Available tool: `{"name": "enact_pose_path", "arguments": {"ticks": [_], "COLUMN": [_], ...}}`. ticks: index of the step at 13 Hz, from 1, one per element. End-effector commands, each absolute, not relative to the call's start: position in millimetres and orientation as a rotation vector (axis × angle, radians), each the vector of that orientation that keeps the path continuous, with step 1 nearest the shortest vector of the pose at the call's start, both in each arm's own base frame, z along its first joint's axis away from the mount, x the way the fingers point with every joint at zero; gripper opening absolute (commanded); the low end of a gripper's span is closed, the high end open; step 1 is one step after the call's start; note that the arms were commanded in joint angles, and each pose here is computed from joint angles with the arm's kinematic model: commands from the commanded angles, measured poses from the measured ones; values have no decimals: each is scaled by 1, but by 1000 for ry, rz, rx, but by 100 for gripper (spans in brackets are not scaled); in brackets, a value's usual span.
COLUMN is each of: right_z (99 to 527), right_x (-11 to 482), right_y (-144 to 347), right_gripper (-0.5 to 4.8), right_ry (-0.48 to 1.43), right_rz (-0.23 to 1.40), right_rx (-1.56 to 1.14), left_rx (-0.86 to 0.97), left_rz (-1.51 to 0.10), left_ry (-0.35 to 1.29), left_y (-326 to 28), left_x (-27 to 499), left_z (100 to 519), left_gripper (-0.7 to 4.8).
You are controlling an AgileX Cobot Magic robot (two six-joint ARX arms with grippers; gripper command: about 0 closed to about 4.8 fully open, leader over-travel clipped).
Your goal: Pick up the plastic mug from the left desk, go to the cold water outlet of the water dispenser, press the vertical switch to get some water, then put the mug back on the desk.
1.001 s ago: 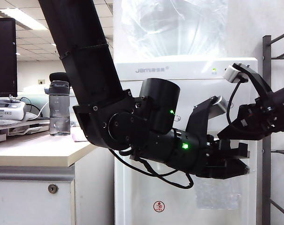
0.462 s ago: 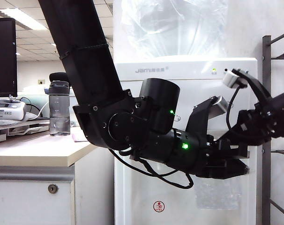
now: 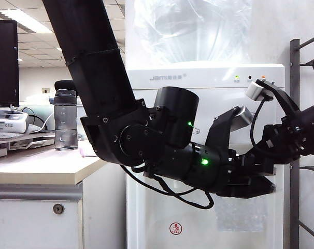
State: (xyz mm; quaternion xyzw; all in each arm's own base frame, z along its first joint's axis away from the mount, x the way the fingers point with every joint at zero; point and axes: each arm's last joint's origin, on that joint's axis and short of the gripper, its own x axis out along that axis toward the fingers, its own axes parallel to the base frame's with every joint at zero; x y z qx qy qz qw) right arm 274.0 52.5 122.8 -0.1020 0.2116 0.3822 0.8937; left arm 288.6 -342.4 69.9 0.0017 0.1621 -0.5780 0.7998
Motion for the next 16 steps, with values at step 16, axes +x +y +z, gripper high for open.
{"name": "enact_pose_path", "arguments": {"ticks": [16], "right_z": [117], "right_x": [272], "right_y": [51], "right_gripper": [-6], "right_ry": [494], "right_rz": [764], "right_rx": [-207], "left_rx": [-3], "left_rz": [-1255], "left_ry": [267], "left_y": [-345], "left_x": [290], "left_z": [80], "left_gripper": [-6]}}
